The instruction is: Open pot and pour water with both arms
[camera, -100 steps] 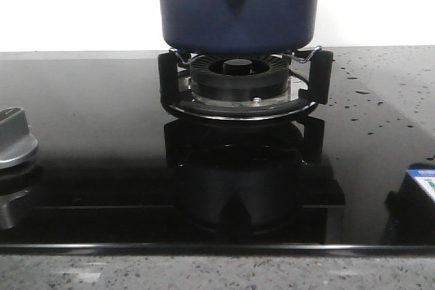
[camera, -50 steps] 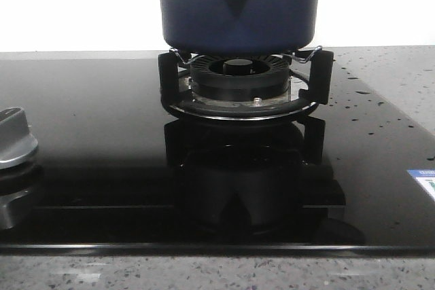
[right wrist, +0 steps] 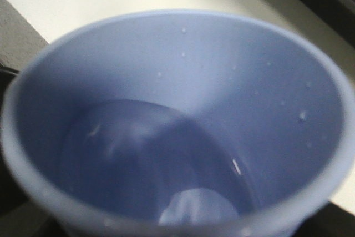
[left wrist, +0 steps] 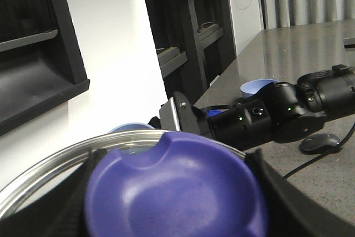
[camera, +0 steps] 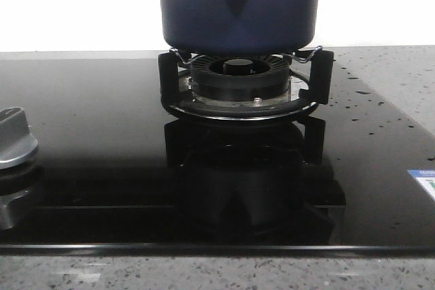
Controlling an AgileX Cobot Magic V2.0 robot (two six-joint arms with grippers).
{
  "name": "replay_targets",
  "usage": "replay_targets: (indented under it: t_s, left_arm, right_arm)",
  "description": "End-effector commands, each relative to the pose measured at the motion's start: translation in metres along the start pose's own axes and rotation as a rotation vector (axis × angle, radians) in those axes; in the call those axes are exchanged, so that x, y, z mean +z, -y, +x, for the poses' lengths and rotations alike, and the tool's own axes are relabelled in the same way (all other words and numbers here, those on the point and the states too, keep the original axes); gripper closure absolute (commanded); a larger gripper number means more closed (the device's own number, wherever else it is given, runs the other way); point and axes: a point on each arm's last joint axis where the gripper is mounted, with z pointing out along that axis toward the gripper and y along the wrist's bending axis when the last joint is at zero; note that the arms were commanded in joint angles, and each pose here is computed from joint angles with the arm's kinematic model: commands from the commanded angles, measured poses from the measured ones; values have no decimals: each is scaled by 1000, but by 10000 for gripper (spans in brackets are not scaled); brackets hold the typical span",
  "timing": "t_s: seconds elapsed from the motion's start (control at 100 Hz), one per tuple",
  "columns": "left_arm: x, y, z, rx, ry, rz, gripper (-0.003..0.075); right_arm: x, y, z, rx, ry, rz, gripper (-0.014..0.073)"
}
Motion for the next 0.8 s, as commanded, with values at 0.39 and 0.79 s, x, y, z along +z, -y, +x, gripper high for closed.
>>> replay_targets:
  t_s: [0.39,0.79]
  left_arm:
    - [-7,2,-20,-28,107,-47,511]
    - [-7,2,-20,-28,107,-47,511]
  right_arm:
    - [11,1,-18,-357,137,32,461]
    - [21,-9,-16,-589,137,11,461]
